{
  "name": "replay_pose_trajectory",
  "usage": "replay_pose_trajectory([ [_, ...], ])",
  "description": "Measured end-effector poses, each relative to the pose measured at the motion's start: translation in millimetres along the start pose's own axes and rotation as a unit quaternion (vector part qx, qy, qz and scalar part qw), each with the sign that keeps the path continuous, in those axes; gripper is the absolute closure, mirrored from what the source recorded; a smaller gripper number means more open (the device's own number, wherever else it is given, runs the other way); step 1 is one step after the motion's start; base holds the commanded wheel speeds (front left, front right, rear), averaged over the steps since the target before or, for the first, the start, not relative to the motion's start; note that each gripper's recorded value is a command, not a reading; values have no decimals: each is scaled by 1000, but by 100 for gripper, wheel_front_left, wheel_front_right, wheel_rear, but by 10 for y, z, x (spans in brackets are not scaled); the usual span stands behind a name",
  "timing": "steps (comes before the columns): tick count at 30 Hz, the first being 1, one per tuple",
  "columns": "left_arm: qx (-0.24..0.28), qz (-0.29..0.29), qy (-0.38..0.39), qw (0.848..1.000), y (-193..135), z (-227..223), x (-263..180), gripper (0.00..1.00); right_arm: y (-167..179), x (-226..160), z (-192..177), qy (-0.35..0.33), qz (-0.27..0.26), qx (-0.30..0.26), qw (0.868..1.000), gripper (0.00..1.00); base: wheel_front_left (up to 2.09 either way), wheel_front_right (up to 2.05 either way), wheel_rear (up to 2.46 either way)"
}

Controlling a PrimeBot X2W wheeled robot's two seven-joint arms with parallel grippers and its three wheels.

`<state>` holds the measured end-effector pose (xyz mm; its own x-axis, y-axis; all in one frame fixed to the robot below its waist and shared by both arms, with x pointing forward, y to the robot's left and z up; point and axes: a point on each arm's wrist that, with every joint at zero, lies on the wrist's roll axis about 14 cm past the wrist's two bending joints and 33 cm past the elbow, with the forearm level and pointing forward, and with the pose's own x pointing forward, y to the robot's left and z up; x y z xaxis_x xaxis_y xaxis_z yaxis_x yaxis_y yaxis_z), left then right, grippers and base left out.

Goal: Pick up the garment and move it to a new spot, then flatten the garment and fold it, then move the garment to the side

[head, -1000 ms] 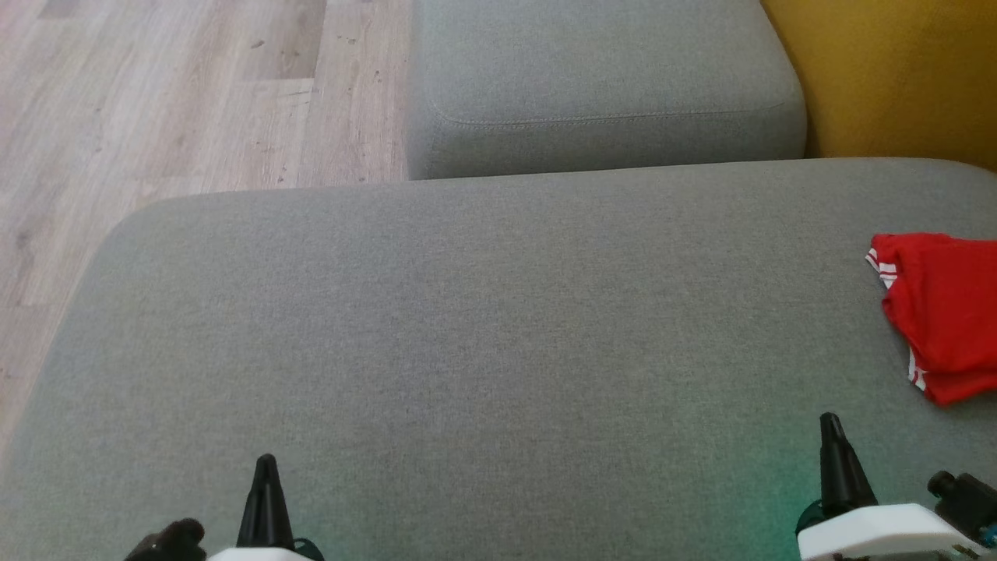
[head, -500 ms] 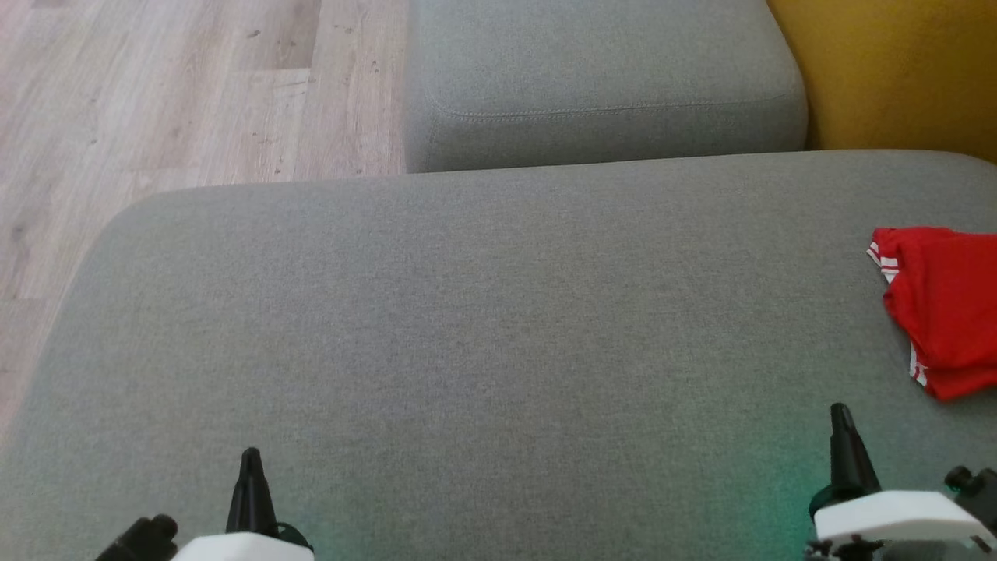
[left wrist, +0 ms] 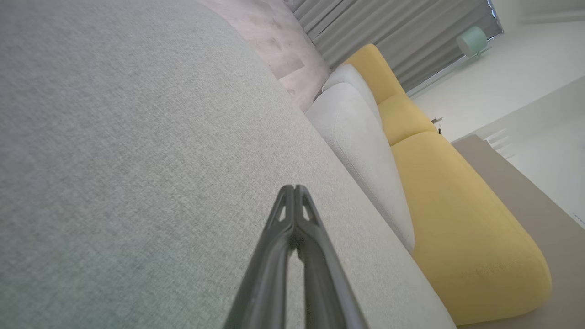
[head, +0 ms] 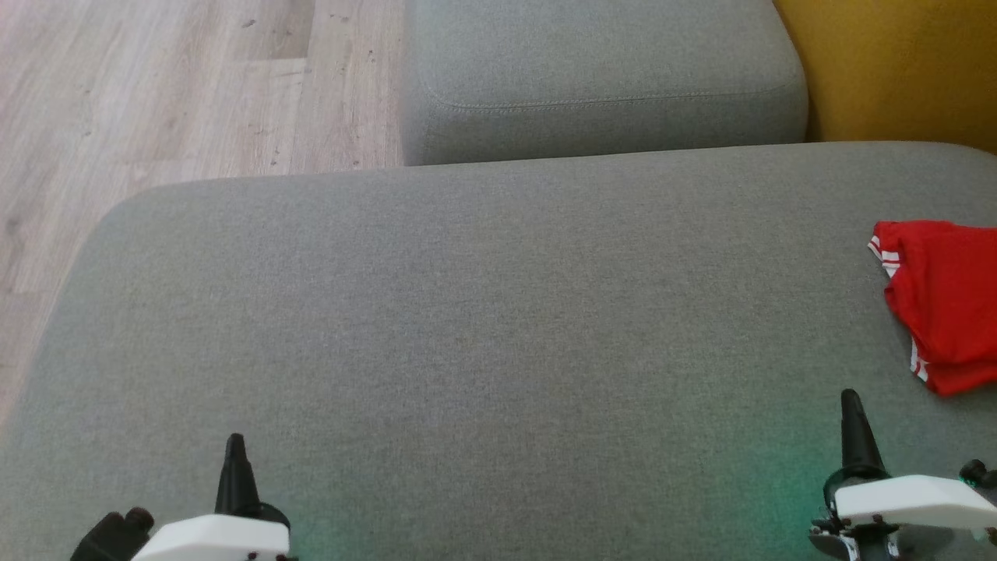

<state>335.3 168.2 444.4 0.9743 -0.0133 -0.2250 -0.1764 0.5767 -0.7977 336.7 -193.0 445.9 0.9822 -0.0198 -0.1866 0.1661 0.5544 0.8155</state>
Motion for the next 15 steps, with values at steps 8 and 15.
replay_pose_trajectory([
  [8, -44, -6, 1, 999, -23, 42, 47, 100, 48, 62, 56, -5, 5, 42, 999, 100, 0, 0, 0],
  [15, -87, -9, 1, 996, -36, 81, 86, 100, 65, 101, 98, -8, 7, 83, 997, 100, 0, 0, 0],
])
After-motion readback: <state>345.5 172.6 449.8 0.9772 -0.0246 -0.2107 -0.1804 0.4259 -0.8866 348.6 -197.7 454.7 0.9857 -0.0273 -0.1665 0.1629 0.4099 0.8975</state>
